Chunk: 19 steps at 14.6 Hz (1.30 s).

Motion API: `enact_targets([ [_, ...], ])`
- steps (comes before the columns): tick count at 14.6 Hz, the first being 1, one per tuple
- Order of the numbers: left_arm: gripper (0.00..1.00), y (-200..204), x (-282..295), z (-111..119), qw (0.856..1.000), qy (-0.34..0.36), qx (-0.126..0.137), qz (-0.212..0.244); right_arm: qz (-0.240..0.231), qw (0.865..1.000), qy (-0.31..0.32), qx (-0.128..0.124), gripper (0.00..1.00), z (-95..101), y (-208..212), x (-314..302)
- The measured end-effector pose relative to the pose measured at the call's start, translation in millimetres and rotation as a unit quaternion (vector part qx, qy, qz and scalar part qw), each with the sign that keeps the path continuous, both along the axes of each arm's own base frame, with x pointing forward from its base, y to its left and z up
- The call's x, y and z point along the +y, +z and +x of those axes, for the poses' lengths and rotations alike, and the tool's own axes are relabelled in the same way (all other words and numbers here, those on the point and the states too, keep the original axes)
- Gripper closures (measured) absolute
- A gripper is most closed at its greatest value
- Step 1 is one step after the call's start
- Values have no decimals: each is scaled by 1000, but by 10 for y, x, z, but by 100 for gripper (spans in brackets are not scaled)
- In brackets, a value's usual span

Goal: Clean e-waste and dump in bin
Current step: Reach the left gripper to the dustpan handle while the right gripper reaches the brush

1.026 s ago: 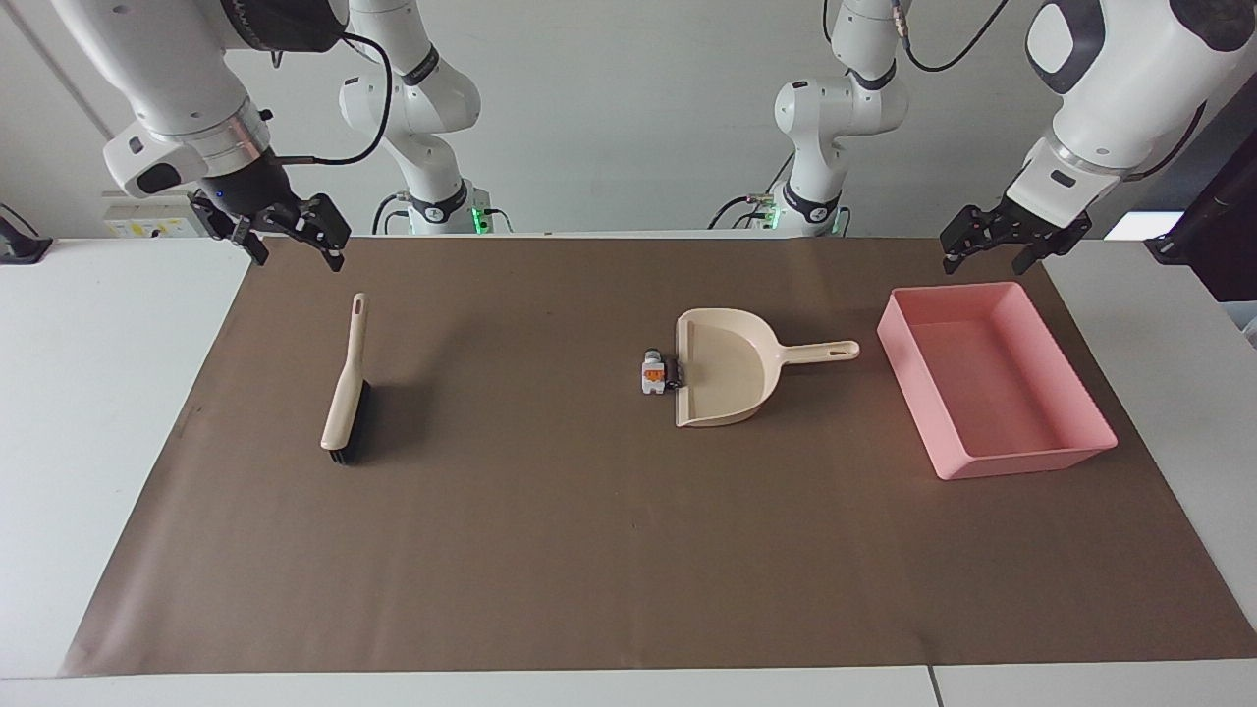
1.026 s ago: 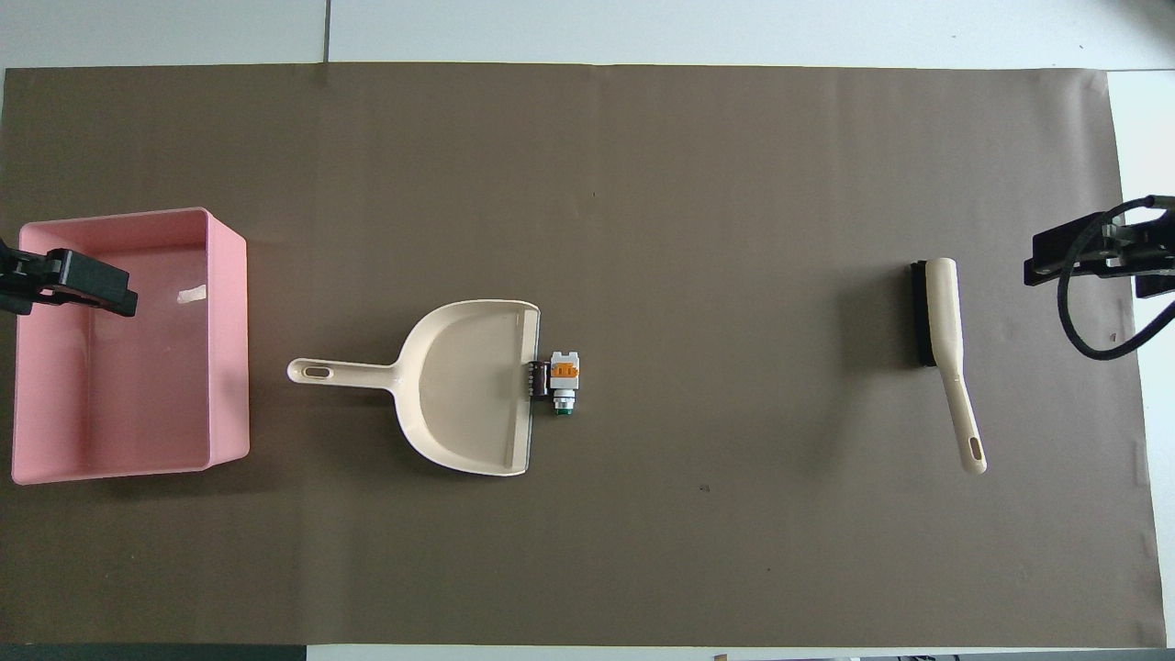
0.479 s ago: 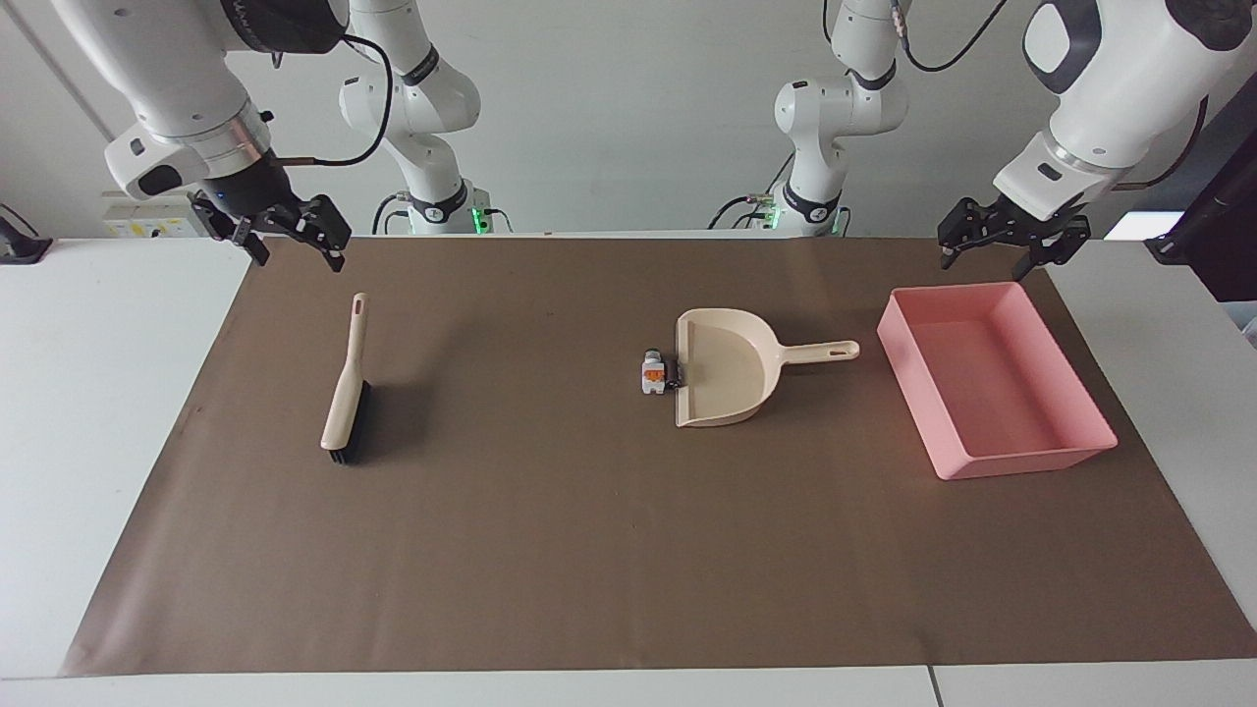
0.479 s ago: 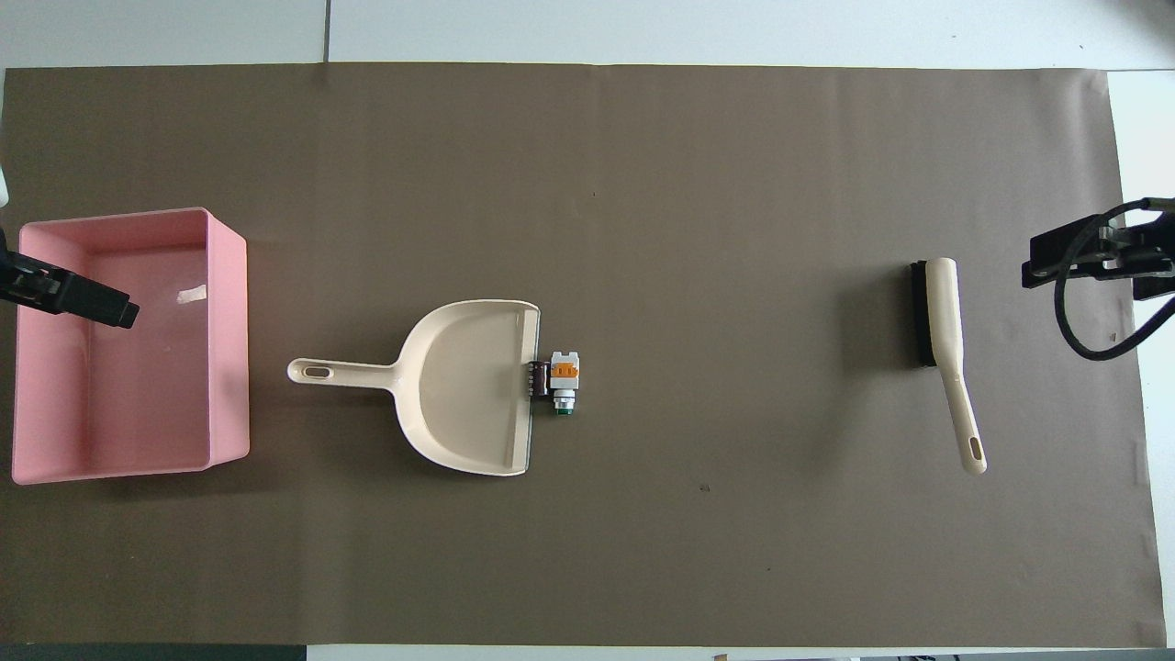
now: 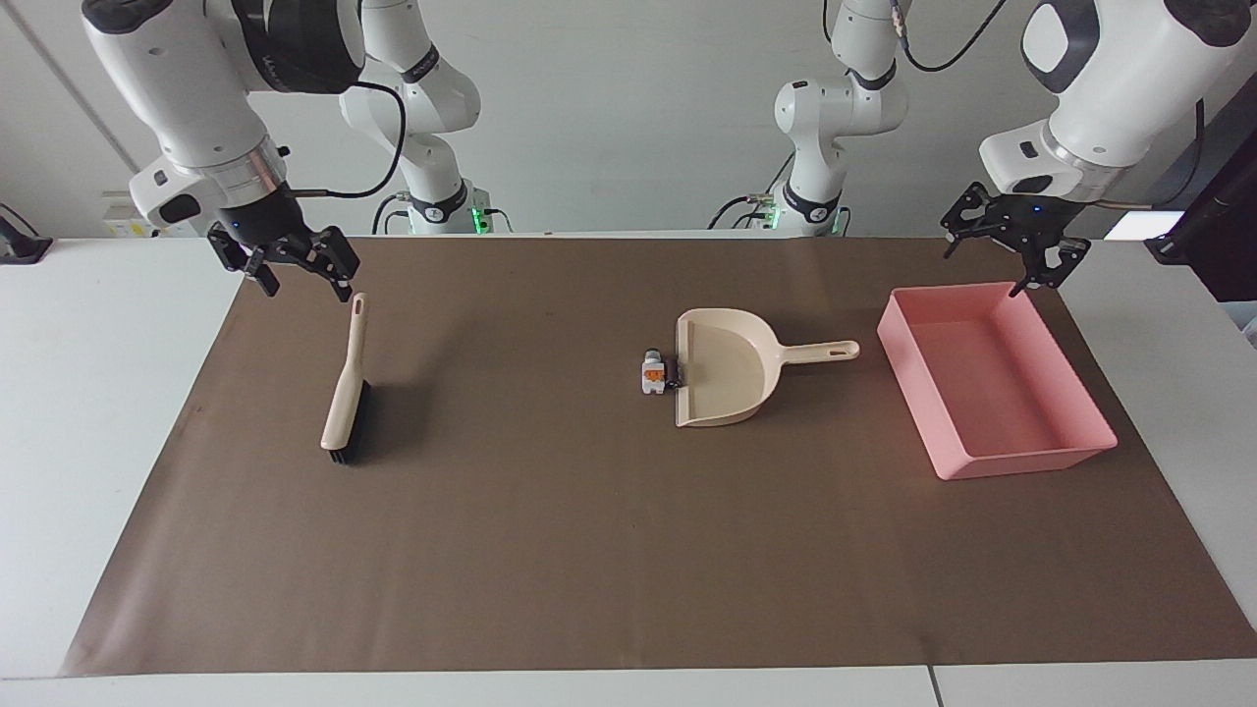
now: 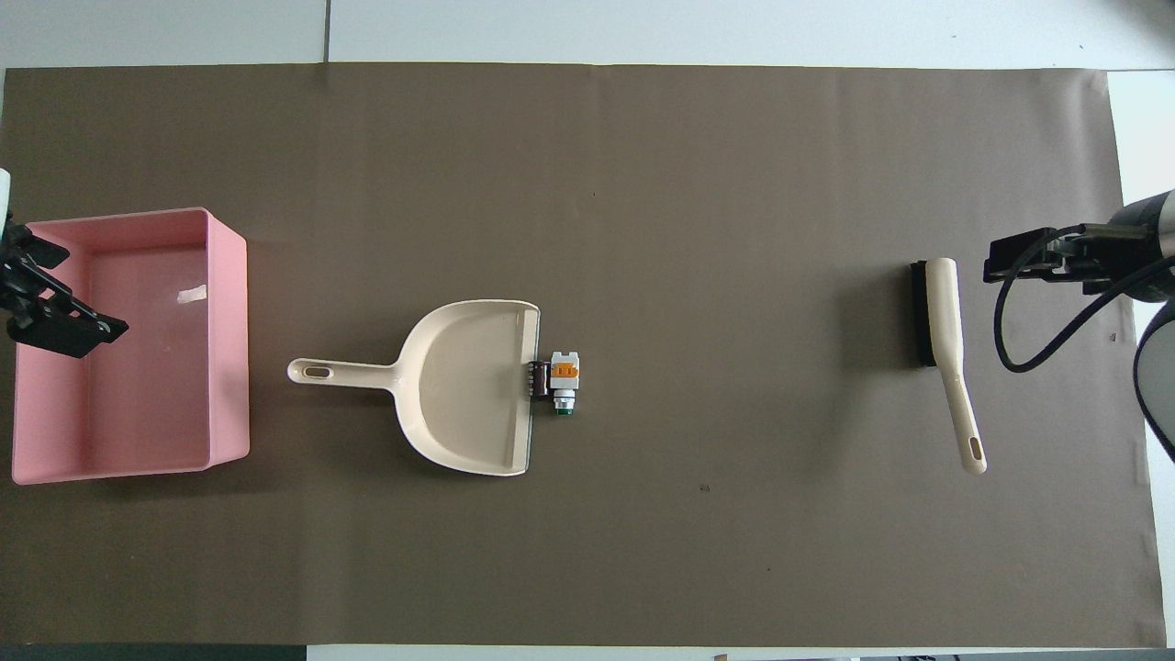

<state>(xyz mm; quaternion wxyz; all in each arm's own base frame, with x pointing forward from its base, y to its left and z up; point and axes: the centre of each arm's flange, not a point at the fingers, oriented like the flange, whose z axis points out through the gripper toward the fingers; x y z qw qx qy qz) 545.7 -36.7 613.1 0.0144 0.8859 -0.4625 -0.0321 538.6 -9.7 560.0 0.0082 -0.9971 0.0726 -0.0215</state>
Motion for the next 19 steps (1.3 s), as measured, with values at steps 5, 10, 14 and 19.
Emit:
enact_targets([
  [5,4,-238,-358,-18,988,-155,12,13,0,1000,17,25,0,-215,-816,-335],
  [10,5,-793,-980,-110,966,-250,22,65,0,999,43,29,0,-438,-1610,-493],
  [14,11,-1482,-1476,-327,940,-319,34,113,2,998,46,39,0,-596,-1952,-597],
  [19,10,-2015,-1801,-508,930,-336,15,147,6,998,45,50,0,-709,-2149,-606],
])
